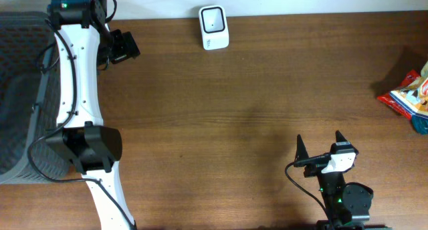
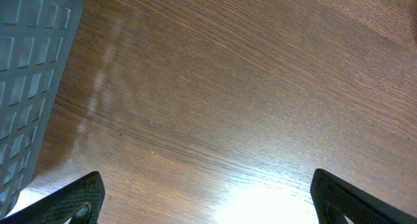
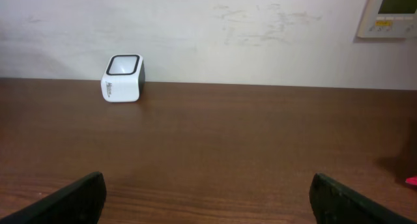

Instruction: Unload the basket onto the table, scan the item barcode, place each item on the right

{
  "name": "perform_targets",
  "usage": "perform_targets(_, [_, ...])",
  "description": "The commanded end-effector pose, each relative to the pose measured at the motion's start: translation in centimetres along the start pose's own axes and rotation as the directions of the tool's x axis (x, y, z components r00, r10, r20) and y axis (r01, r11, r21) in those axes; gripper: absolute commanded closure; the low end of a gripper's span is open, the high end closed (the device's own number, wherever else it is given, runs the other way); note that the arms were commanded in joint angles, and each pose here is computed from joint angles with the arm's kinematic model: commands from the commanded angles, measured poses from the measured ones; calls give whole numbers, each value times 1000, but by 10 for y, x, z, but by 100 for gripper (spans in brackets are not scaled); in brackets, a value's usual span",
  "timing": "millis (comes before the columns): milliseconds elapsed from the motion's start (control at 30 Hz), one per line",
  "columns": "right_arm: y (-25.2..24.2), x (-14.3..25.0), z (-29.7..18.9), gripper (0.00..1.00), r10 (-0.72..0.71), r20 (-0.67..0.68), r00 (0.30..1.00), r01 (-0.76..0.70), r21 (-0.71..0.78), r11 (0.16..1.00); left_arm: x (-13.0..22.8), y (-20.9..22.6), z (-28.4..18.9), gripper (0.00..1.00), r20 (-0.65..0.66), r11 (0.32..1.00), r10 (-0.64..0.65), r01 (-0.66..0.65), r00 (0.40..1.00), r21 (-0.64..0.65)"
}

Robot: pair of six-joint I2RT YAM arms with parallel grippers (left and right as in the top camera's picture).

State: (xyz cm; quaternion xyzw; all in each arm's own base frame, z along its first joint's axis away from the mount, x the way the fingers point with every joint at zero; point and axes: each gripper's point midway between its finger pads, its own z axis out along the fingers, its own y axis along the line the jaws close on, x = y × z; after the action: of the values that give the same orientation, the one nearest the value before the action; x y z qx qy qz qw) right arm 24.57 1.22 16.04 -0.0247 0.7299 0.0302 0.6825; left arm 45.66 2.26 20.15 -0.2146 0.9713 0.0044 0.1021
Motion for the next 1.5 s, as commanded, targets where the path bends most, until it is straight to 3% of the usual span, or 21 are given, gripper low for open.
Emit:
perform_targets(0, [-1,3,0,1,11,-4,1000,-11,7,1000,5,6,0,1,-20,1000,4,-5,1000,-21])
perform_targets(100, [-1,3,0,1,11,-4,1000,-11,7,1000,8,-2,-9,1,-17,1000,9,-9,1000,30])
perform_targets(167, [-1,3,0,1,11,-4,1000,-11,7,1000,13,-16,-42,1,62,997,45,-48,997,55])
perform_targets(300, [-1,3,0,1,10,-4,1000,-10,7,1000,35,-25,-103,1,267,987,159,-144,950,-76])
perform_targets(433, [-1,3,0,1,11,-4,1000,-11,7,1000,72,-12,-92,1,337,983,185,-180,923,-46])
perform_targets(533, [-1,3,0,1,11,-4,1000,-11,7,1000,114,-6,-67,1,432,946,274,-321,859,39])
perform_targets(600, [-1,3,0,1,11,-4,1000,-11,7,1000,144,14,-60,1,512,946,241,-318,824,67])
perform_targets(667, [-1,3,0,1,11,-4,1000,-11,7,1000,178,41,-64,1,642,946,174,-308,747,102])
perform_targets(800, [-1,3,0,1,11,-4,1000,-11,7,1000,223,78,-59,1,755,948,96,-290,649,129])
perform_targets(933, [-1,3,0,1,11,-4,1000,-11,7,1000,219,95,-54,1,842,961,-16,-223,539,161])
perform_targets(1200, [-1,3,0,1,11,-4,1000,-11,7,1000,191,90,-40,1,954,939,-204,-231,219,254])
perform_targets(1267, [-1,3,0,1,11,-4,1000,-11,7,1000,191,89,-29,1,957,939,-201,-236,208,248])
perform_targets(1333, [-1,3,0,1,11,-4,1000,-11,7,1000,194,82,-25,1,983,946,-20,-314,185,79])
perform_targets(1400, [-1,3,0,1,11,-4,1000,-11,7,1000,198,82,-6,1,969,943,97,-333,225,-17])
perform_targets(1467, [-1,3,0,1,11,-4,1000,-11,7,1000,200,80,-1,1,964,937,110,-350,242,-19])
